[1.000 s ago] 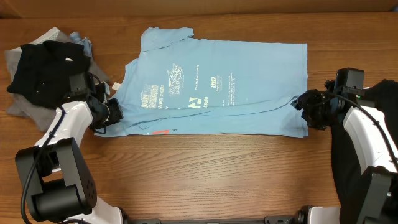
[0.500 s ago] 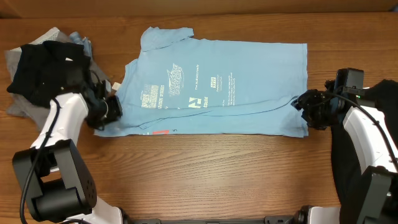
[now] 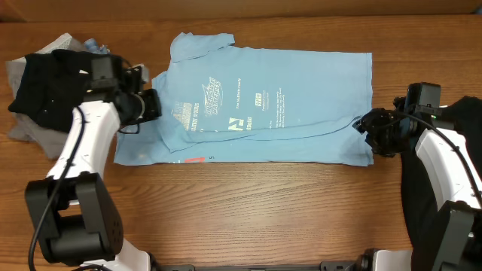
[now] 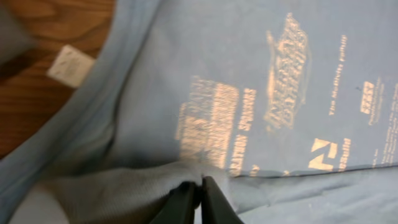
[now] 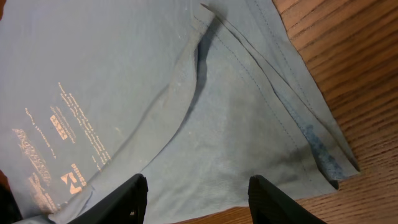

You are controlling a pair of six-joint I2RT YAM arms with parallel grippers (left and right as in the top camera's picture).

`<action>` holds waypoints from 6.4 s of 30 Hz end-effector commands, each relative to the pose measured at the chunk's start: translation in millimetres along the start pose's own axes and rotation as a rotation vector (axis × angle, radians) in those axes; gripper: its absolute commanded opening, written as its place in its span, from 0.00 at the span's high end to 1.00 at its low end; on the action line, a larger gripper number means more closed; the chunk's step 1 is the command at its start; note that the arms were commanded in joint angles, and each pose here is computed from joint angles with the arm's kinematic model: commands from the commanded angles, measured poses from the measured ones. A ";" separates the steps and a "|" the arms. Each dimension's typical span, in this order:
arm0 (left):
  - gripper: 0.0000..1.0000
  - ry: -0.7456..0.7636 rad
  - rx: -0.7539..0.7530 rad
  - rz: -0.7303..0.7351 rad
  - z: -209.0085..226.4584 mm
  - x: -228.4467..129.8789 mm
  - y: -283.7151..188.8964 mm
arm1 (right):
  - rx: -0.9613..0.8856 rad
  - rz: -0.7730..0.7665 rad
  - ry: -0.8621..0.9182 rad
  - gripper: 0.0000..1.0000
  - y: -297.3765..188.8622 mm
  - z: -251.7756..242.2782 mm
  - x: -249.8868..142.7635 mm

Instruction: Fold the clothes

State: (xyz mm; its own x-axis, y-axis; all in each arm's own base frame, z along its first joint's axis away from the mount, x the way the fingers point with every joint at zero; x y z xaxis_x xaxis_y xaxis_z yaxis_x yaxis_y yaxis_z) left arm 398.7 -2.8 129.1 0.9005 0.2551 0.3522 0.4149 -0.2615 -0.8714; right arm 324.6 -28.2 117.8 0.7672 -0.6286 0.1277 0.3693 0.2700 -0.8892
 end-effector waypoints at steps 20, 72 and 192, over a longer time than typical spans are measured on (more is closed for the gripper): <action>0.56 0.053 0.216 0.140 4.1 -21.1 -26.3 | 0.007 0.007 -0.008 0.43 -1.9 3.0 0.0; 0.96 0.038 0.141 0.300 -5.0 -76.7 48.0 | -0.058 0.018 -0.021 0.34 -2.2 -7.0 -4.0; 0.94 0.453 -0.076 0.273 -120.4 -78.0 55.5 | 0.360 -0.033 0.055 0.96 98.1 55.9 8.3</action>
State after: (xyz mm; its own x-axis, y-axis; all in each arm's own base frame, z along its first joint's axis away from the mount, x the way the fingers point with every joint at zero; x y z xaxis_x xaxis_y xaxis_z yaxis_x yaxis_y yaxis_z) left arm 363.7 -148.4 94.2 0.9426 -0.2372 0.2352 0.1481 -0.3343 -0.9308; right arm 393.8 33.0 55.3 0.7258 -0.6774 0.1199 0.5542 0.4724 -0.6854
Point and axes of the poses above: each gripper's point midway between its finger pads, its own y axis out along the fingers, its own z axis along the line the jaws close on, x = y × z, the point moved 4 cm from there along -y, back along the fingers, and after that the axes turned 3 degrees about -y, right-handed, at the moved point
